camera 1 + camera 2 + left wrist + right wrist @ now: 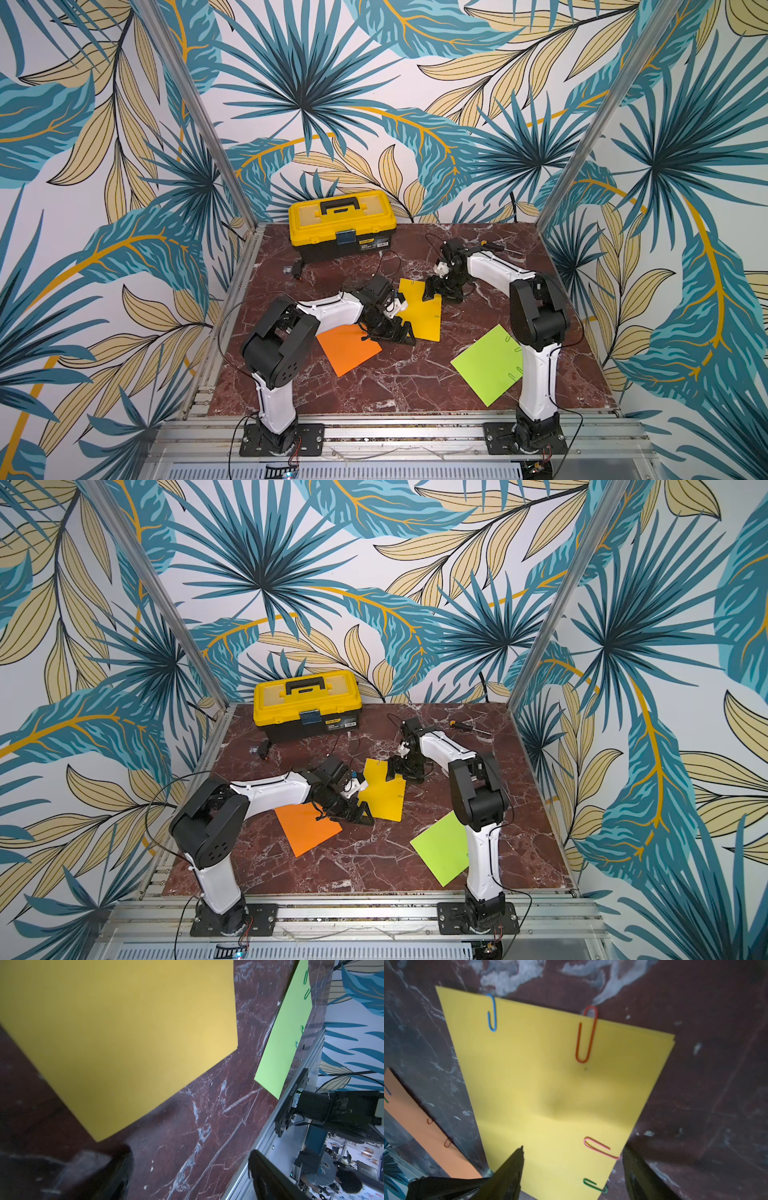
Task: Unclip the paperclips from the documents
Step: Move the document to the center of the board.
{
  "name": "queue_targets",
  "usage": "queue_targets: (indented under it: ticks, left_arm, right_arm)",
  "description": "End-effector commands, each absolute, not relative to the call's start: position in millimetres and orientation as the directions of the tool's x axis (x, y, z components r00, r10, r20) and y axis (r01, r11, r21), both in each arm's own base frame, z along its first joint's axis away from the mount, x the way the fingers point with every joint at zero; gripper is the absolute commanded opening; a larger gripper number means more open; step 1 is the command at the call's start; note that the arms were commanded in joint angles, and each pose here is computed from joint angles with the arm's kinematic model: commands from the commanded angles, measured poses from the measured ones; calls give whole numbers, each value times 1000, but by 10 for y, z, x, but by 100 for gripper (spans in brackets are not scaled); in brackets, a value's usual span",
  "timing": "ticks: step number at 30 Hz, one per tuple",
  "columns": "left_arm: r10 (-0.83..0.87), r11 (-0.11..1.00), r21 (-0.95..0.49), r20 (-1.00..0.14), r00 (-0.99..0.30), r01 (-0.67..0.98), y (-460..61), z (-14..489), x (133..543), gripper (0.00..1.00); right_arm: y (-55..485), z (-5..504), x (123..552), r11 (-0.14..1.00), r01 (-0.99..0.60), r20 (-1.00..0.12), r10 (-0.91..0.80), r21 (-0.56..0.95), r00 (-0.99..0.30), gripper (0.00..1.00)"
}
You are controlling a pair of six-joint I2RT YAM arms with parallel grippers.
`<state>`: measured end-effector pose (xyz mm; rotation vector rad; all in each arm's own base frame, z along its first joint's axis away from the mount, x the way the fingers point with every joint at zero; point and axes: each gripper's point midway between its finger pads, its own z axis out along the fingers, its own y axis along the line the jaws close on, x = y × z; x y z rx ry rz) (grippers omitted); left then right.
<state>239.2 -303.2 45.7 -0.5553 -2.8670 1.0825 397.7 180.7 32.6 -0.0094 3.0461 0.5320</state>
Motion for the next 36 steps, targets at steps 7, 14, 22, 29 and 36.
queue_targets:
  ticks: [7, 14, 22, 29, 36]
  left_arm:
    - [280, 795, -508, -181, -943, 333, -2774, 645, 2704, 89]
    - [202, 802, -505, -273, -941, 318, -2691, 761, 3457, 88]
    - [204, 793, -541, -197, -959, 280, -2794, 377, 3542, 86]
    - [196, 774, -581, -158, -968, 252, -2927, 268, 3454, 84]
    - [227, 776, -594, -51, -973, 212, -3066, 169, 2924, 84]
  right_arm:
    - [1622, 477, 4113, 940, 40, -87, 73, 338, -994, 74]
    - [1672, 289, 4297, 937, 103, -47, 126, 333, -991, 71]
    - [1778, 172, 4336, 928, 87, -21, 102, 361, -995, 71]
    - [1917, 149, 4315, 930, 35, -5, 39, 365, -999, 70]
    - [2016, 174, 4141, 930, -18, 6, -22, 367, -1000, 70]
